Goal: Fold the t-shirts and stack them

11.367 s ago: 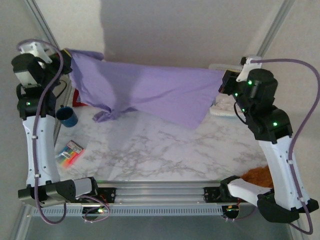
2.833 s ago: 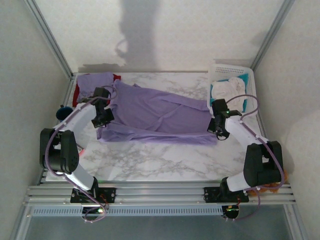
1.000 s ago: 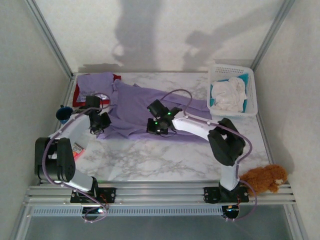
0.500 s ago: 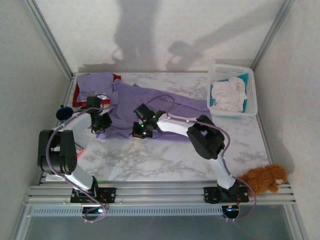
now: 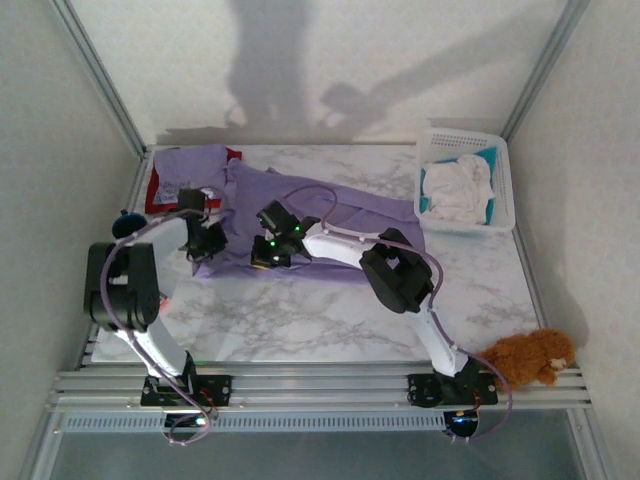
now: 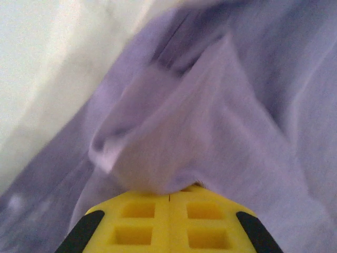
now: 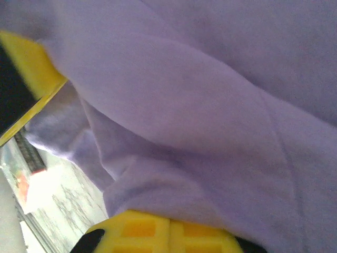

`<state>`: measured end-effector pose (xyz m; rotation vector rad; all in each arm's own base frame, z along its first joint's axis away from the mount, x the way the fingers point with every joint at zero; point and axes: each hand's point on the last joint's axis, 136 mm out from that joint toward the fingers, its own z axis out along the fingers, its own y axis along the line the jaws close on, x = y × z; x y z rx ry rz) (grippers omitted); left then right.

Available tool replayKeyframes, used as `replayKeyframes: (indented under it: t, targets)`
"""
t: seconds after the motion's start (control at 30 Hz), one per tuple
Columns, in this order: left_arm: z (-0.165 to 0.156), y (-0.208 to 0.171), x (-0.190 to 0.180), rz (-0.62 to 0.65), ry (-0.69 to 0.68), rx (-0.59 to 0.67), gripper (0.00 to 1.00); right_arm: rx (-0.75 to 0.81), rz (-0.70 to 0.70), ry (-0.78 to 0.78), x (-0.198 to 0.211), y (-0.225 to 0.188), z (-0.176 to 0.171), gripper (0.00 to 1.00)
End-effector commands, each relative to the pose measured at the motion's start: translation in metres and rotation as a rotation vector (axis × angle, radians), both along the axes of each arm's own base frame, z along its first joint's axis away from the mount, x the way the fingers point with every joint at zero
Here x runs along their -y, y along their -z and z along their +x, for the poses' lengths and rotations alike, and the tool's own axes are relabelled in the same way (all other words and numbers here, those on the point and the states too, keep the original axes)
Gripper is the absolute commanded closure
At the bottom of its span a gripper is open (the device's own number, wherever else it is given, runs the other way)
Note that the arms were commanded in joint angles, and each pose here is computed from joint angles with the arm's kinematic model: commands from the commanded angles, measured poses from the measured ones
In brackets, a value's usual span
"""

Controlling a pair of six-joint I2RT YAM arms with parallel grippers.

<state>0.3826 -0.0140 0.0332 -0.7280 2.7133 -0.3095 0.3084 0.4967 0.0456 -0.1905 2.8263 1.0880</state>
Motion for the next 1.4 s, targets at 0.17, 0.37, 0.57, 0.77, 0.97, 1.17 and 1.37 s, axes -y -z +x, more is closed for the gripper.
replayKeyframes:
  t: [0.17,0.37,0.57,0.77,0.97,1.17,1.37]
  targets:
    - [0.100,-0.112,0.013,-0.026,0.072,0.273,1.00,0.317,0.206,0.300,0.034,-0.070,0.134,1.00]
    - [0.088,-0.122,0.009,-0.005,0.070,0.299,1.00,0.396,0.104,0.338,0.057,-0.080,0.138,1.00]
    - [0.052,-0.081,0.018,-0.058,0.081,0.207,1.00,0.293,0.064,0.249,0.051,-0.064,0.108,1.00]
    - [0.025,-0.044,0.020,-0.073,0.080,0.142,1.00,0.236,0.017,0.117,0.030,-0.045,0.075,1.00]
    - [0.018,-0.019,0.026,-0.109,0.084,0.083,1.00,0.164,0.048,0.073,0.012,-0.027,0.073,1.00]
    - [0.021,0.008,0.040,-0.154,0.124,-0.004,1.00,0.132,0.045,0.061,0.005,-0.018,0.075,1.00]
    - [0.051,0.008,0.050,-0.136,0.157,0.002,1.00,0.162,0.012,0.067,0.018,-0.024,0.073,1.00]
